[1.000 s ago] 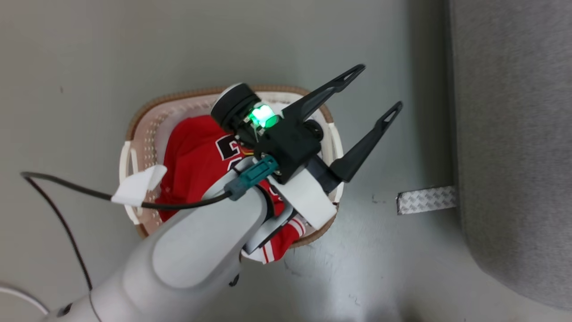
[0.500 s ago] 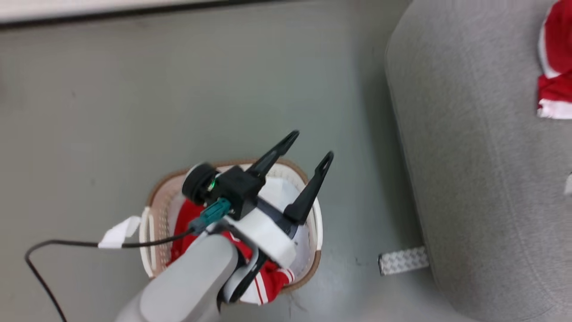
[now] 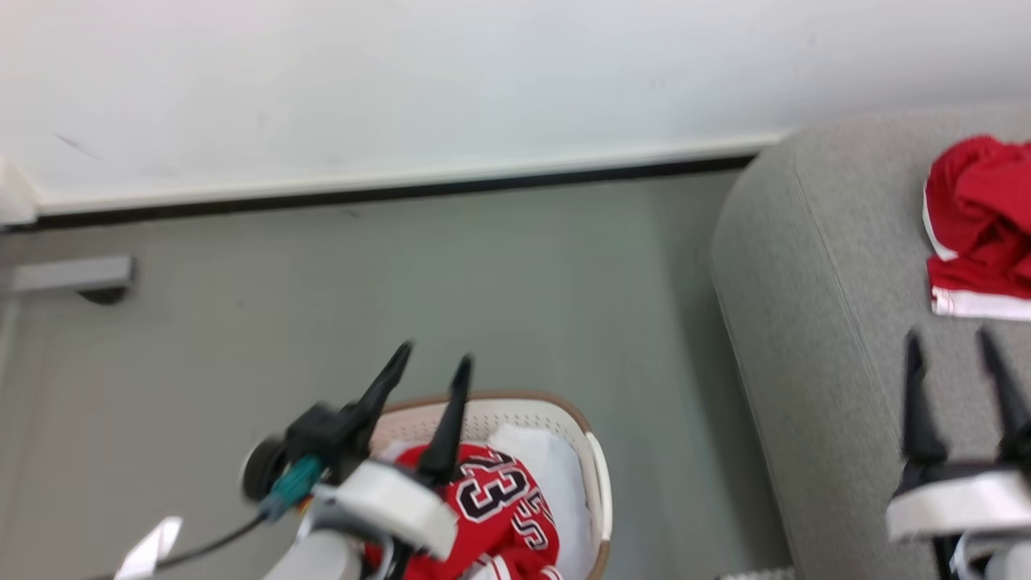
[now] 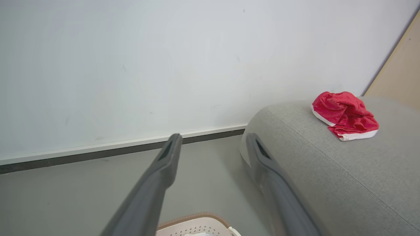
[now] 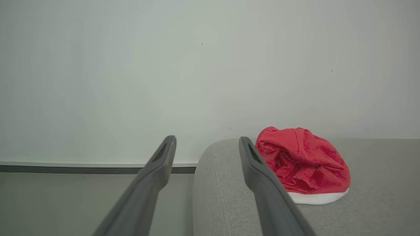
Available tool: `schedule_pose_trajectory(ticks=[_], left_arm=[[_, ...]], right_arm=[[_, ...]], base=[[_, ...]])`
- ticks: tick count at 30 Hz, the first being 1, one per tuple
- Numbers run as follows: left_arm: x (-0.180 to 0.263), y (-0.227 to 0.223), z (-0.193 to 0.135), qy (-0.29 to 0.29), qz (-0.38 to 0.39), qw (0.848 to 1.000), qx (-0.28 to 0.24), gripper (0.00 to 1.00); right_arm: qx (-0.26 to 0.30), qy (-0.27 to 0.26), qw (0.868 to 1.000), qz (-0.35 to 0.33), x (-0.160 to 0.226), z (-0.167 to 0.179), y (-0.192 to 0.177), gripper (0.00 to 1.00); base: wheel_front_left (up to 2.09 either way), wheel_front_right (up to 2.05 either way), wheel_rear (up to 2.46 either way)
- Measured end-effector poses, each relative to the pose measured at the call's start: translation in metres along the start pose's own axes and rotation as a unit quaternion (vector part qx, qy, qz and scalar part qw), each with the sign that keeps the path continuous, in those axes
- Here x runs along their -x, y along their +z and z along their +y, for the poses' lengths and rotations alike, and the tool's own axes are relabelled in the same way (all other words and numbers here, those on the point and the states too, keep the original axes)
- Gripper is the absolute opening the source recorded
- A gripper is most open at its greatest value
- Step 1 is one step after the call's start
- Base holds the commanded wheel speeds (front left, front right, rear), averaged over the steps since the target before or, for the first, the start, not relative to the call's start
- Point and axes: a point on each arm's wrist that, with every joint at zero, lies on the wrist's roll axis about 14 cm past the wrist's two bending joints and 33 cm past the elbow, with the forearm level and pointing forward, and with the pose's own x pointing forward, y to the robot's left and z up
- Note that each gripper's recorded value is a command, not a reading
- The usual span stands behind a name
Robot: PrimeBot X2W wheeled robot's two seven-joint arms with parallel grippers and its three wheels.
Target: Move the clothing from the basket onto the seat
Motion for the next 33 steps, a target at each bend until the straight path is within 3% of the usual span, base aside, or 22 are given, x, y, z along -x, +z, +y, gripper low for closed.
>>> schedule_pose_trajectory(ticks=[7,14,33], left_arm=[[0.053,0.000,0.039,0.099,0.003,0.995,-0.004,1.00],[0.086,0.001,0.052,0.146,-0.003,0.989,0.001,1.00],[0.091,-0.011,0.060,0.150,0.009,0.989,-0.001,1.00]], right_arm=[[-0.027,0.033,0.998,0.038,0.037,0.030,-0.023,1.00],[-0.041,0.049,0.997,0.052,0.057,0.043,-0.030,1.00],[-0.037,0.061,0.996,0.051,0.051,0.052,-0.029,1.00]], base=[[0.00,0.00,0.00],[0.00,0.00,0.00],[0.00,0.00,0.00]])
